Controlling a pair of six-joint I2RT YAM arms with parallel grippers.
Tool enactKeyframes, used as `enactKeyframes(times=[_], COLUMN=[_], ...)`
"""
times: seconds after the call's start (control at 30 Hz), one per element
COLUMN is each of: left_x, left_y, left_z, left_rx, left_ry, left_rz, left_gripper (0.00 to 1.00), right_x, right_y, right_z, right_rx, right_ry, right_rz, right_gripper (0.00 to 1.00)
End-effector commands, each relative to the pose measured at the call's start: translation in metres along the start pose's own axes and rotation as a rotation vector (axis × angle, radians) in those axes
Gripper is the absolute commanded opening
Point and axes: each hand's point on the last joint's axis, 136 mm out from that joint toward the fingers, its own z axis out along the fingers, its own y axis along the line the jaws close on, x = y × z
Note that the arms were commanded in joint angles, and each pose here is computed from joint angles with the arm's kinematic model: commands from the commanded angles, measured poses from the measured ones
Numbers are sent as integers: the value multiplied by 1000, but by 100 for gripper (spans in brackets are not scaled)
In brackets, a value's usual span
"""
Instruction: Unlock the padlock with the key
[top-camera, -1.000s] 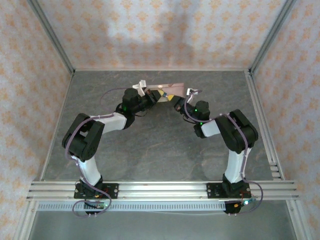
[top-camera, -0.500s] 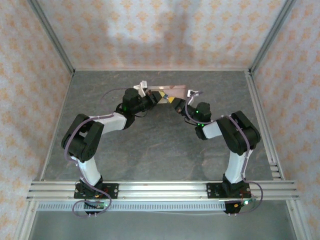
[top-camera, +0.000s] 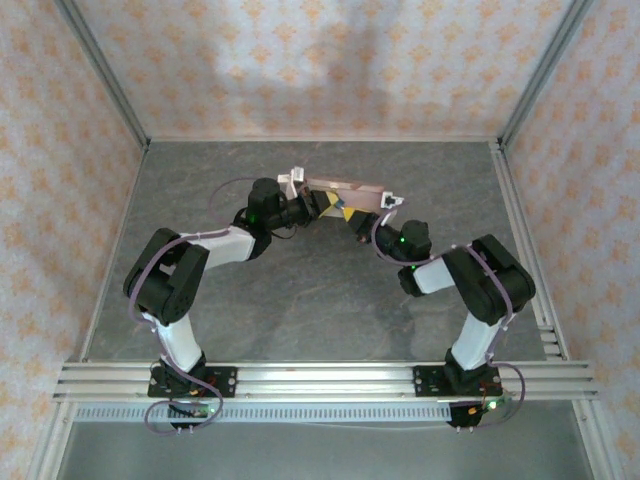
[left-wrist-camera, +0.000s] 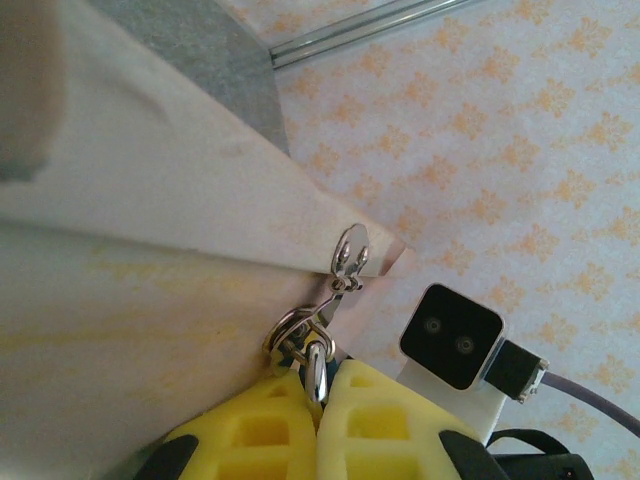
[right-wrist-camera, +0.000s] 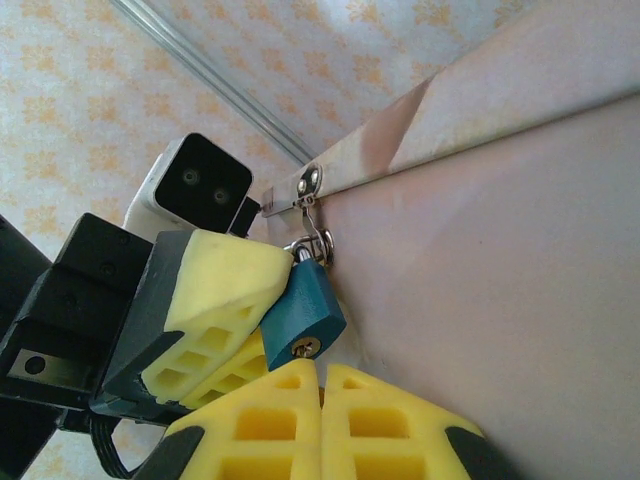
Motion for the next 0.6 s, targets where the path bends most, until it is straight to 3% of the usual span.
enactKeyframes(times=[0.0,0.3,0.43,0.57], left_x=[49,62,62,51], left_y=[-66,-69,-67,-55], left_z=[-2,1,1,0], left_rx=[203,211,202,150], left_ry=[187,233,224,172], left_rz=[93,118,117,104], left_gripper=[0,0,0,0], right_x=[1,-22,-34,-33], right_y=[21,54,76,56], right_z=[3,38,41,33], right_rx=[-44,-190,-243,-180], right_ry=[-22,13,-6,-32], right_rz=[-67,322,303,302], right_gripper=[2,2,5,14])
